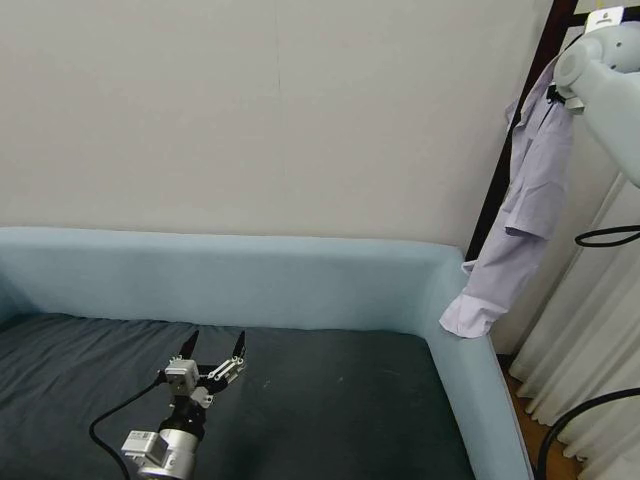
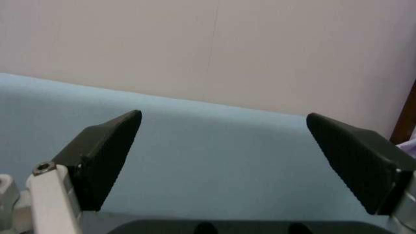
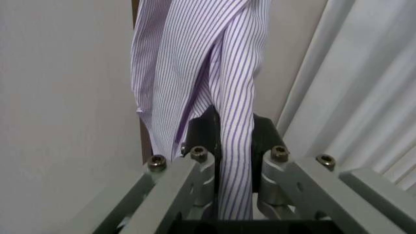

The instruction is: Pick up the clothes from the sofa and hang them on the clothes hanger.

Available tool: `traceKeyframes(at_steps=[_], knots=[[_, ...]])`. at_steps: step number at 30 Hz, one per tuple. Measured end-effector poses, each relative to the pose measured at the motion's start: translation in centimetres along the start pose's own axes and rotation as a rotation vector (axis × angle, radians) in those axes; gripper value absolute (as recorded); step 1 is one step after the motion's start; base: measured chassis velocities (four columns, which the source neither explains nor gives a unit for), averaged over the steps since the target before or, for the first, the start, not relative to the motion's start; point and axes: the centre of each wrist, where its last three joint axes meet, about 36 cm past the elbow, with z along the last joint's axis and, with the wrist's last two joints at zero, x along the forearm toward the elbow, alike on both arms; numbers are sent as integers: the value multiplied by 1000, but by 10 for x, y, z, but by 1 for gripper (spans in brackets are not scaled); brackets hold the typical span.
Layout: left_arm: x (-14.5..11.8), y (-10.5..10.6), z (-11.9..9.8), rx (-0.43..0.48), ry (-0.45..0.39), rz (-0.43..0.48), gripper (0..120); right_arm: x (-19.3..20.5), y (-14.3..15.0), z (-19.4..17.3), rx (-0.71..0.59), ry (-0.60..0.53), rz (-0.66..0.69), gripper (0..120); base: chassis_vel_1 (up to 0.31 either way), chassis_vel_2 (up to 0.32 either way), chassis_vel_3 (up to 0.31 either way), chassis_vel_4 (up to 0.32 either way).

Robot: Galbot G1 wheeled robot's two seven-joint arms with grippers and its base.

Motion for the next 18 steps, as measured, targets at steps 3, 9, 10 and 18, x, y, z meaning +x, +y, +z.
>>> traceKeyframes(at_steps=[3, 9, 10, 18], knots=[[0, 0, 0, 1, -2, -1, 100, -2, -3, 1, 15, -9, -1, 7, 0, 0, 0, 0], [-1, 2, 0, -1, -9, -5, 100, -1, -10, 13, 98, -66, -28, 22, 0, 0, 0, 0], [-1, 2, 0, 0, -9, -8, 100, 0, -12, 15, 114, -84, -30, 26, 0, 0, 0, 0], [2, -2, 3, 15, -8, -21, 100, 28, -11, 22, 138, -208, -49, 53, 0, 0, 0, 0]])
